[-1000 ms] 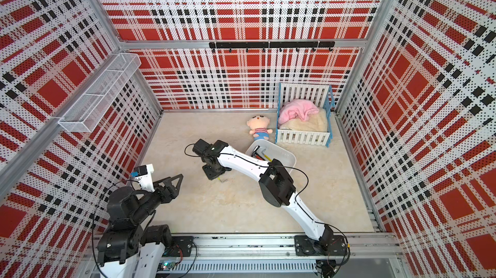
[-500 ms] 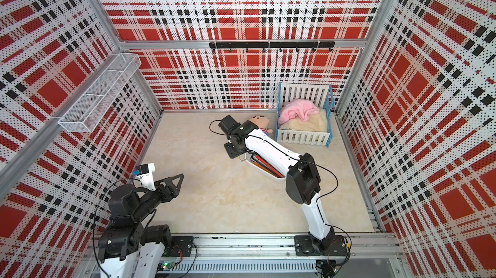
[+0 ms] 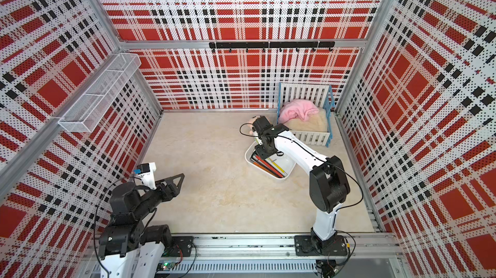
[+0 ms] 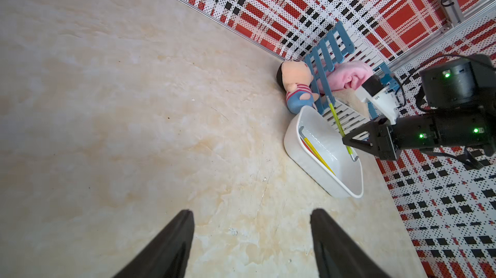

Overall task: Put the hex key on the desktop into the storage box
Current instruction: Place the Allen key in the storage box.

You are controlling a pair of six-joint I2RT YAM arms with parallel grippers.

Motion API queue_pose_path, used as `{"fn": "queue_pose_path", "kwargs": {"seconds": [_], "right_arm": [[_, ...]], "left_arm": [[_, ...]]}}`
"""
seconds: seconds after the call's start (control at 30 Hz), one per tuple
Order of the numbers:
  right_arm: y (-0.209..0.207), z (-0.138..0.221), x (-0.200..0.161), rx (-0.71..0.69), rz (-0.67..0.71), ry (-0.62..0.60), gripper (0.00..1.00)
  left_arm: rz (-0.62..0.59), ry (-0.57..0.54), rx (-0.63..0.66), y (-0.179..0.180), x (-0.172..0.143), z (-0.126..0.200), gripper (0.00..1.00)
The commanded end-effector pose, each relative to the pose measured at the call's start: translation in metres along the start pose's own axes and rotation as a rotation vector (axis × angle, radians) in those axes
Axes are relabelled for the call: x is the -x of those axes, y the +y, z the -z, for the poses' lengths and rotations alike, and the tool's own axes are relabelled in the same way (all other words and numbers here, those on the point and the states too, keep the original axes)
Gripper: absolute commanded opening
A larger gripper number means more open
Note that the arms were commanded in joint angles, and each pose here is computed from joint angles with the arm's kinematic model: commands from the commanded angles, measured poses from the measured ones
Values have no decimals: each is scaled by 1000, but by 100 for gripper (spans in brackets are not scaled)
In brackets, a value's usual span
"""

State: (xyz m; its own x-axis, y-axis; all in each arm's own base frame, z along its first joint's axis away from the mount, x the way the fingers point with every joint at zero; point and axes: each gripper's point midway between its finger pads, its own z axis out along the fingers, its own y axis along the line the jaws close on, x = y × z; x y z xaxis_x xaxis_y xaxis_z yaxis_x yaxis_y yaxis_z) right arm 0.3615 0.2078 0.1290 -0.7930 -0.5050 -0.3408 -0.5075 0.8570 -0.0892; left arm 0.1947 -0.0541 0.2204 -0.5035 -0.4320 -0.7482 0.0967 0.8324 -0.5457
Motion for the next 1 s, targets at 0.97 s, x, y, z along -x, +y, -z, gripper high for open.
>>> {"fn": "queue_pose_path", "kwargs": {"seconds": [0.97], "right_arm": [[-26, -83, -48, -98, 111, 212, 0]], "left_arm": [[-36, 37, -66, -10, -7, -4, 72]]}}
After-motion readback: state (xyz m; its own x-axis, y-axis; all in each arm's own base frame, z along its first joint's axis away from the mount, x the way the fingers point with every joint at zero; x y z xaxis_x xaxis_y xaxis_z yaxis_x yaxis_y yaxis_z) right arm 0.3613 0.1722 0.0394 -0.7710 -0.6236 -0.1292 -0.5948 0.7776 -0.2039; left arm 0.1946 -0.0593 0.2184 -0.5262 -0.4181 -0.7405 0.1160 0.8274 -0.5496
